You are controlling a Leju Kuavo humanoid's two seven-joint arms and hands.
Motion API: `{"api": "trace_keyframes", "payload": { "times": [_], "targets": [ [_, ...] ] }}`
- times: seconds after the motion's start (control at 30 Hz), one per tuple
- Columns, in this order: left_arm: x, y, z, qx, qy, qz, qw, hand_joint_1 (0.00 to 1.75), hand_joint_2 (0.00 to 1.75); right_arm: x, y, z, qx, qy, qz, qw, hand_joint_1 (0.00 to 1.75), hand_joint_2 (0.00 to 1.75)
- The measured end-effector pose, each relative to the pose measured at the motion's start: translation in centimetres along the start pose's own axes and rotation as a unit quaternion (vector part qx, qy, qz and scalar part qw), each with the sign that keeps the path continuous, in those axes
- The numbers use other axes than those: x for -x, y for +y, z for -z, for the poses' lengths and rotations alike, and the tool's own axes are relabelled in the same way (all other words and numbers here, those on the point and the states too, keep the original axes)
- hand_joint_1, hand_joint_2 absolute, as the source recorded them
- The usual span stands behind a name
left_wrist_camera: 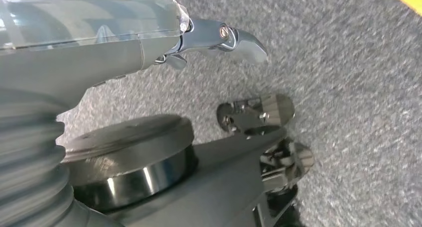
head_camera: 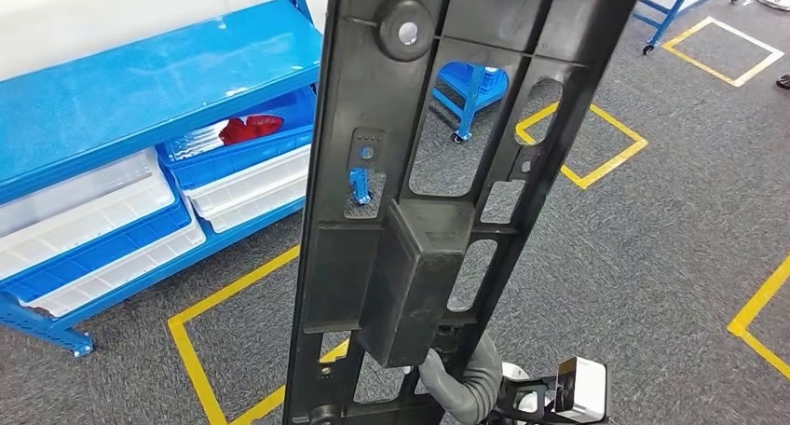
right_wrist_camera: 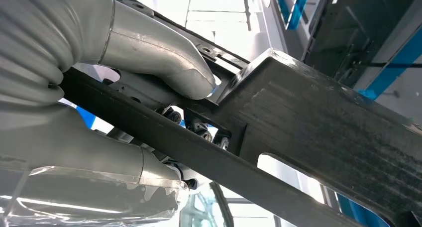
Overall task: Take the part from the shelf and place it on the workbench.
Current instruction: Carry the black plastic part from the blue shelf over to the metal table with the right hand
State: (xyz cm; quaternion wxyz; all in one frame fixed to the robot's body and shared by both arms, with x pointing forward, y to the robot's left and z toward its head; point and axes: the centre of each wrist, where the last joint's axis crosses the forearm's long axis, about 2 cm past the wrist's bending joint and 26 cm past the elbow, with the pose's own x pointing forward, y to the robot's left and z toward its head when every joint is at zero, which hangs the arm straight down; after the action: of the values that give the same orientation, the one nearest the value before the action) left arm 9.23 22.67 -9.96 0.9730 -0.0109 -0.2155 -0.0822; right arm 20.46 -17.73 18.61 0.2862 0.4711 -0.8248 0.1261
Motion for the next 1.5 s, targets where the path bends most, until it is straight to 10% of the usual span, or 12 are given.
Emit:
{"api": "trace_keyframes", "payload": {
  "times": [1.5],
  "targets": [
    [-0.15,0.24,0.06,0.002,0.001,0.005,1.0,0.0,1.75,-0.1,0.01,0.2,0.002,-0.008,0.007,1.0,1.75,1.75]
  ]
}}
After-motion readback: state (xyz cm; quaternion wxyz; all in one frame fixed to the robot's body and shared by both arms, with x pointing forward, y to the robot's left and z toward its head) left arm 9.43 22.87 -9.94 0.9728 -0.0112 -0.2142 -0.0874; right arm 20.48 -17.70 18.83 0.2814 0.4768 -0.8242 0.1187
